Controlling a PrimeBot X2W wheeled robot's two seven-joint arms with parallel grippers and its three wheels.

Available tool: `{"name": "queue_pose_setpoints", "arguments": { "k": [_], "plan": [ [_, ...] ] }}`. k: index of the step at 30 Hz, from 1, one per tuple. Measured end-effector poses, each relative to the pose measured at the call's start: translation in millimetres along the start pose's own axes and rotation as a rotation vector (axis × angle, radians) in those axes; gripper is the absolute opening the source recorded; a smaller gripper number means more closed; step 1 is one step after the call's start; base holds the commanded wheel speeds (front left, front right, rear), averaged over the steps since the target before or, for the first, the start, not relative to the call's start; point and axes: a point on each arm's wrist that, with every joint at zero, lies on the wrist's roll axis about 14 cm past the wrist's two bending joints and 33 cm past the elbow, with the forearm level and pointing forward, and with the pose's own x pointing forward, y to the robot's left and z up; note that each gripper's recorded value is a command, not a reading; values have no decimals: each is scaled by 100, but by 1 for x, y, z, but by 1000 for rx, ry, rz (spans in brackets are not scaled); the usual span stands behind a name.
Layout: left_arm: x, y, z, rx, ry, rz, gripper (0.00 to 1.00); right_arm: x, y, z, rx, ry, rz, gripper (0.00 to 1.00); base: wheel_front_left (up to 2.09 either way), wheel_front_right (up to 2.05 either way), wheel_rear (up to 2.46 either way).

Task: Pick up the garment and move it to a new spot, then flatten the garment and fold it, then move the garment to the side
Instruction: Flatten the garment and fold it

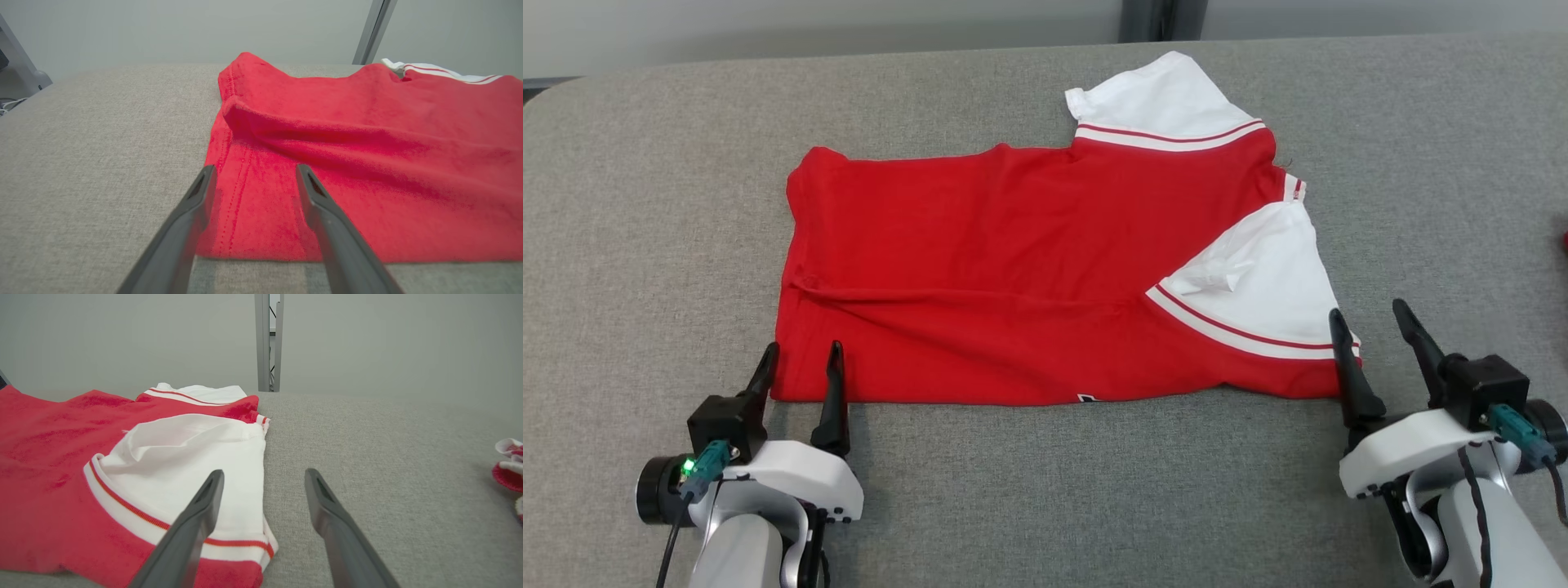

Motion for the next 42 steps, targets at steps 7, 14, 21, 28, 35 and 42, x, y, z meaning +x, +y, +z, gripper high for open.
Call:
{"name": "queue_pose_setpoints", "arguments": {
  "k": [7, 14, 21, 28, 35, 42],
  "plan": [
    [-10, -4, -9, -12, 21, -1, 100, -23, 5, -36, 46, 103, -10, 100, 0, 0, 0],
    [-10, -3, -15, -11, 37, 3, 100, -20, 14, -58, 80, 178, 8, 0, 0, 0, 0],
    [-10, 4, -21, -28, 58, 22, 100, -9, 19, -54, 96, 171, 23, 0, 0, 0, 0],
    [-7, 11, -37, -33, 111, 64, 100, -7, 16, -48, 96, 150, 18, 0, 0, 0, 0],
    [5, 11, -44, -56, 140, 80, 0, -7, 11, -46, 105, 137, 5, 0, 0, 0, 0],
    [1, 2, -36, -61, 122, 32, 0, -11, 12, -35, 116, 108, 0, 0, 0, 0, 0]
  ]
}}
